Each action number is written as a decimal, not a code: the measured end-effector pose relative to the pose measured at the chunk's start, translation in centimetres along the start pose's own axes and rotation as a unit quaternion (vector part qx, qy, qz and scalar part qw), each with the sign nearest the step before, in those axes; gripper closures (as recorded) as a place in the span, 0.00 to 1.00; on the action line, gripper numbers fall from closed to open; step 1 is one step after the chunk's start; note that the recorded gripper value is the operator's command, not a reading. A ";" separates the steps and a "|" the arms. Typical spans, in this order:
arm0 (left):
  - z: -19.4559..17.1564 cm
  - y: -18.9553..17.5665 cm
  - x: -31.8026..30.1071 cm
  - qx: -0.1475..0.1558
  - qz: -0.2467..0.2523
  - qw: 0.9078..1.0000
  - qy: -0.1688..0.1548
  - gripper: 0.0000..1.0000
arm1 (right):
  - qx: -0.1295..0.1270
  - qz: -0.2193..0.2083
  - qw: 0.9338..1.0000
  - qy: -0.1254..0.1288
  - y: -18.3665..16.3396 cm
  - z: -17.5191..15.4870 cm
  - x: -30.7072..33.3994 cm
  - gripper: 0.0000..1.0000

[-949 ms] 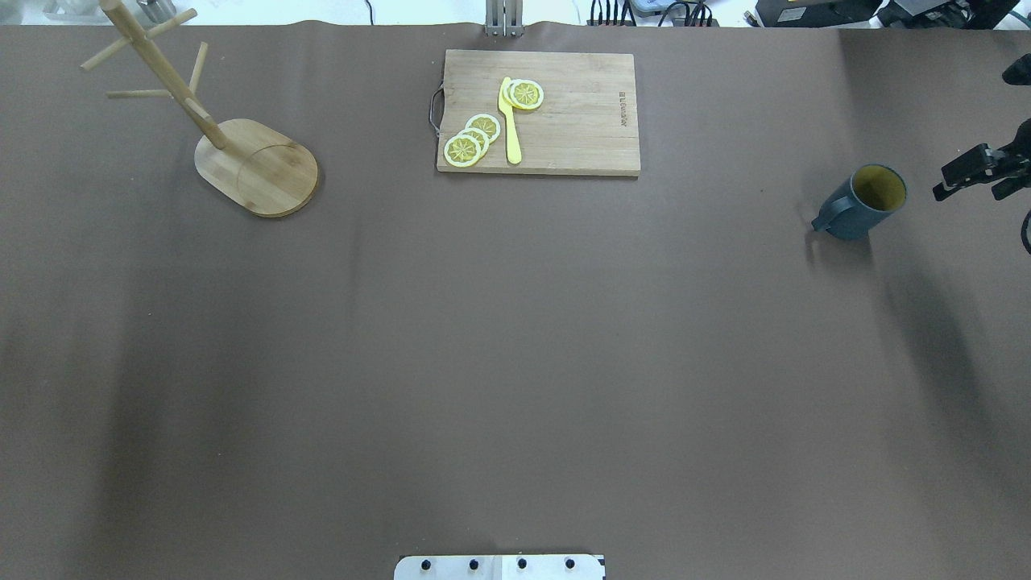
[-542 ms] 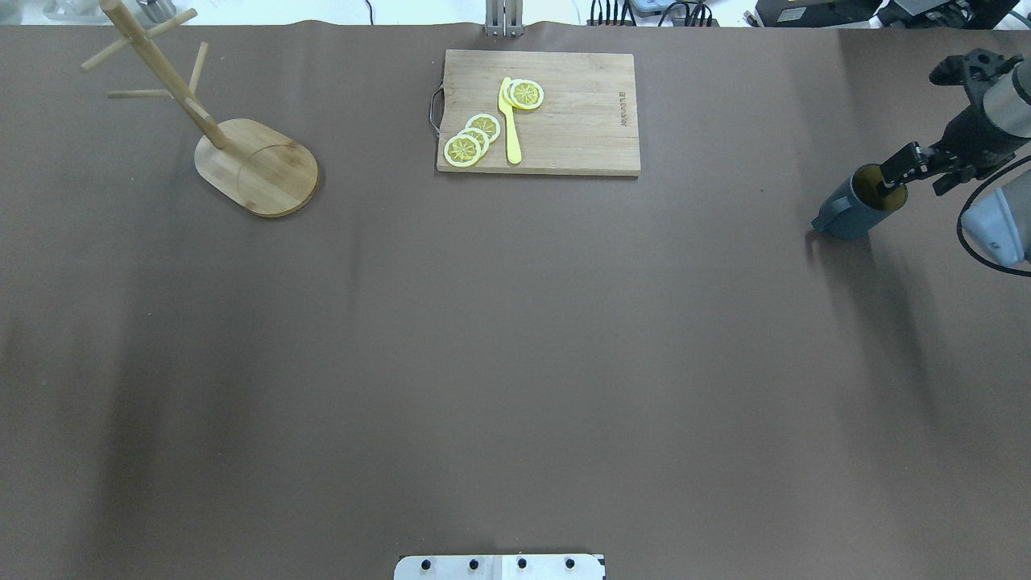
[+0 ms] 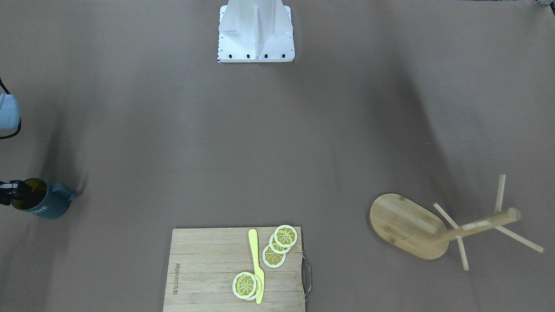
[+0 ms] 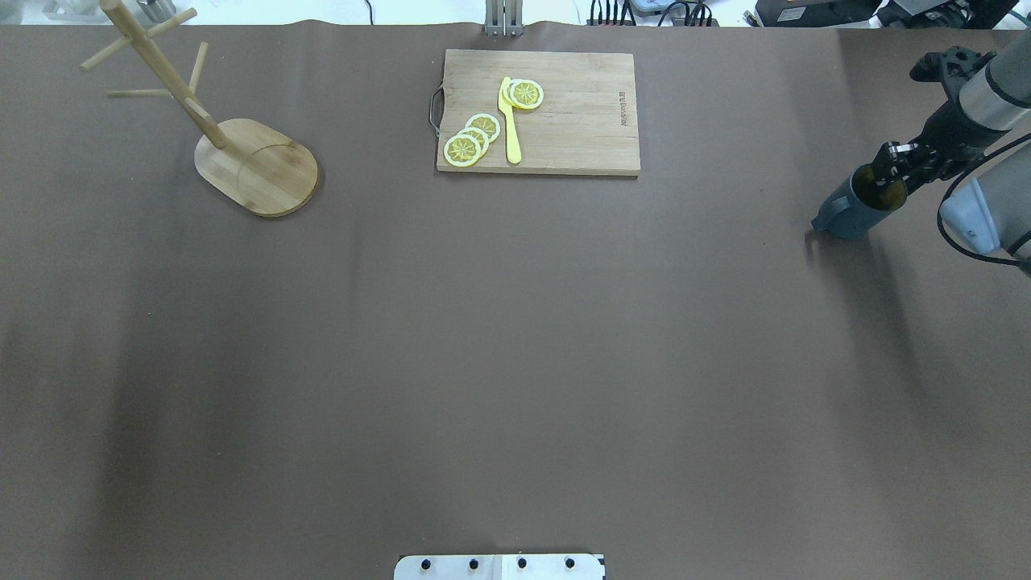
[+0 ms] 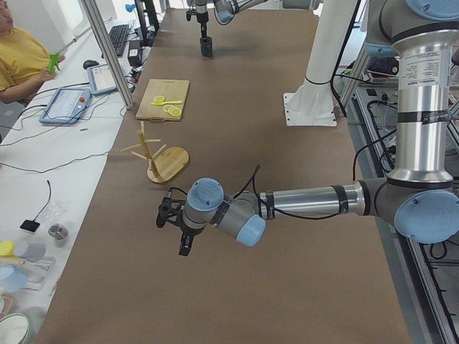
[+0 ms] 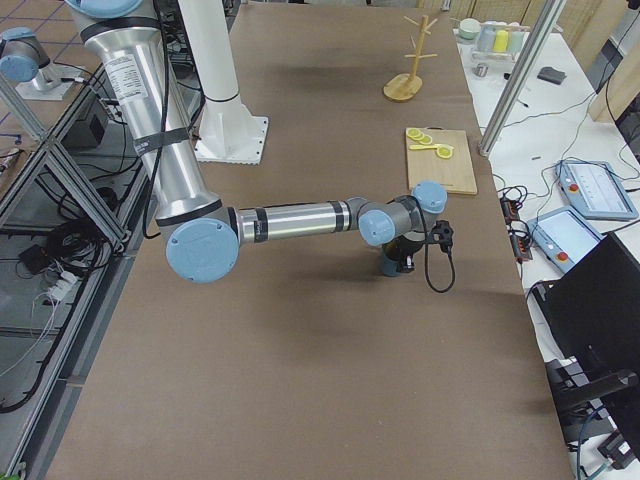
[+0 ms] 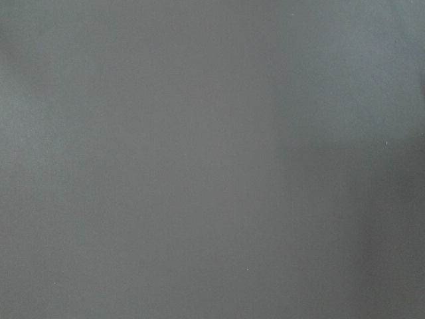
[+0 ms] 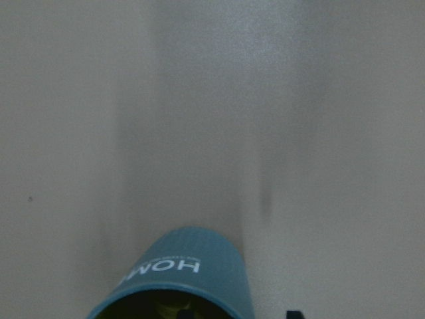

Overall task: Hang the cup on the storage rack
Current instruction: 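Reach the right gripper down to the blue mug and grasp it, then slide the blue mug with the right gripper toward the table center, then release the mug and raise the right gripper away while the left arm reaches in, then move the left gripper to the mug handle and grasp it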

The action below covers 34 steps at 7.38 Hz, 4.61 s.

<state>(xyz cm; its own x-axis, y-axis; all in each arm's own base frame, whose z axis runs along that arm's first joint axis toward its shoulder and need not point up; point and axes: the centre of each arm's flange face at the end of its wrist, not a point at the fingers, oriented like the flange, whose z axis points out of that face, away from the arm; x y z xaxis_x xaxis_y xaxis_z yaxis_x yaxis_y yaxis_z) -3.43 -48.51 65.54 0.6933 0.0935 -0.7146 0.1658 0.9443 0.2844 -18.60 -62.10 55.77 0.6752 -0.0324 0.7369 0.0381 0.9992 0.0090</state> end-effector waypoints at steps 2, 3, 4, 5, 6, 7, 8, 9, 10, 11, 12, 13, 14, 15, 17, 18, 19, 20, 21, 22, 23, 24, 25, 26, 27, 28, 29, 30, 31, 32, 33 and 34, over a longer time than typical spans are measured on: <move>-0.1 -0.3 0.1 0.001 0.001 1.000 0.000 0.02 | 0.005 0.001 1.000 -0.026 0.3 -1.6 -2.5 1.00; -0.1 -0.4 0.2 0.002 0.002 1.000 0.001 0.02 | 0.009 -0.007 0.999 -0.037 0.9 -2.4 -5.3 1.00; 0.0 -0.3 0.1 0.001 0.001 1.000 0.000 0.02 | 0.010 -0.009 0.999 -0.051 2.0 -2.7 -9.7 1.00; 0.1 -0.3 0.0 0.000 0.000 1.000 0.000 0.02 | 0.006 -0.001 0.998 -0.064 3.3 -2.5 -15.5 1.00; 0.2 -0.2 -0.2 -0.002 -0.002 1.000 -0.001 0.02 | 0.002 0.011 0.997 -0.077 4.9 -2.0 -22.1 1.00; 0.3 -0.2 -0.2 -0.002 -0.002 1.000 -0.001 0.02 | -0.002 0.029 0.996 -0.089 6.7 -1.3 -29.3 1.00; 0.2 -0.2 -0.2 -0.002 -0.003 1.000 0.000 0.02 | -0.004 0.047 0.994 -0.100 8.7 -0.7 -36.0 1.00; 0.2 -0.2 -0.1 -0.002 -0.003 1.000 0.001 0.02 | -0.003 0.059 0.992 -0.111 10.8 -0.4 -41.6 1.00; 0.2 -0.2 -0.1 -0.002 -0.004 1.000 0.001 0.02 | -0.002 0.063 0.991 -0.121 12.7 -0.3 -46.0 0.85; 0.2 -0.2 -0.1 -0.003 -0.005 1.000 0.001 0.02 | 0.004 0.058 0.990 -0.126 14.6 0.1 -49.6 0.01; 0.3 -0.2 -0.1 -0.003 -0.007 1.000 0.001 0.02 | 0.015 0.050 0.991 -0.125 16.2 0.8 -51.8 0.00; 0.3 -0.2 -0.2 -0.003 -0.009 1.000 0.001 0.02 | 0.023 0.045 0.991 -0.125 17.1 1.2 -53.0 0.00; 0.3 -0.2 0.0 -0.005 -0.017 1.000 0.003 0.02 | 0.028 0.040 0.991 -0.127 17.6 1.1 -53.7 0.00; 0.4 -0.7 0.7 -0.006 -0.033 0.999 0.012 0.02 | 0.029 0.038 0.991 -0.128 17.7 0.9 -53.8 0.00; 1.0 -3.5 5.6 -0.016 -0.057 0.997 0.053 0.02 | 0.028 0.046 0.989 -0.140 16.1 -1.6 -51.5 0.00; 1.5 -4.8 10.3 -0.023 -0.056 0.995 0.075 0.02 | 0.026 0.058 0.988 -0.143 14.8 -3.1 -48.3 0.00; 1.9 -6.1 16.8 -0.031 -0.053 0.993 0.100 0.03 | 0.025 0.072 0.987 -0.138 13.4 -4.0 -44.2 0.00; 2.3 -6.6 23.5 -0.033 -0.038 0.992 0.119 0.05 | 0.025 0.080 0.988 -0.129 11.8 -4.6 -39.7 0.00; 2.8 -6.6 30.9 -0.021 0.002 0.991 0.133 0.05 | 0.026 0.081 0.989 -0.118 10.3 -5.1 -34.9 0.00; 3.4 -6.1 38.4 -0.004 0.051 0.987 0.150 0.02 | 0.028 0.082 0.990 -0.108 9.0 -5.6 -30.0 0.00; 3.9 -5.4 44.6 0.012 0.098 0.981 0.169 0.04 | 0.032 0.079 0.992 -0.095 8.1 -6.1 -24.7 0.00; 4.1 -4.5 48.2 0.032 0.130 0.974 0.185 0.12 | 0.038 0.068 0.994 -0.079 7.6 -6.2 -19.5 0.00; 5.0 -3.2 50.3 0.055 0.164 0.965 0.197 0.04 | 0.044 0.055 0.996 -0.059 7.4 -6.2 -14.0 0.00; 6.4 -1.7 51.7 0.072 0.219 0.950 0.210 0.04 | 0.049 0.049 0.997 -0.043 7.3 -6.3 -9.5 0.00; 7.8 -0.2 52.8 0.087 0.283 0.929 0.223 0.04 | 0.052 0.047 0.997 -0.028 7.0 -6.3 -5.9 0.00; 9.3 1.5 53.7 0.096 0.327 0.909 0.239 0.05 | 0.052 0.046 0.997 -0.017 6.6 -6.0 -3.1 0.00; 10.8 3.8 54.8 0.105 0.356 0.890 0.265 0.08 | 0.051 0.042 0.998 -0.010 6.3 -5.8 -1.3 0.00; 12.1 5.8 55.8 0.111 0.371 0.875 0.289 0.09 | 0.050 0.042 0.998 -0.006 6.2 -5.6 -0.2 0.00; 12.7 7.2 56.9 0.118 0.379 0.866 0.304 0.11 | 0.050 0.044 0.998 -0.003 6.3 -5.6 0.5 0.00; 13.2 8.2 58.0 0.124 0.382 0.861 0.311 0.11 | 0.049 0.047 0.998 -0.001 6.3 -5.5 0.9 0.00; 13.8 8.5 59.2 0.132 0.382 0.860 0.311 0.11 | 0.047 0.049 0.998 0.000 6.4 -5.3 1.2 0.00; 14.7 8.7 60.2 0.144 0.381 0.859 0.310 0.13 | 0.046 0.051 0.998 0.002 6.3 -5.1 1.5 0.00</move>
<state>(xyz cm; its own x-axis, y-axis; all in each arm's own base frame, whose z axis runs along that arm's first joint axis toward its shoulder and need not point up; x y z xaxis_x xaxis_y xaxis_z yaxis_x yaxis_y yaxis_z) 50.02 -39.27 34.41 0.1863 0.8844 -0.4280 0.0583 0.4249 0.9034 -13.63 -55.93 53.47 0.6749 0.0694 0.7347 -0.0986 0.9951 -0.0034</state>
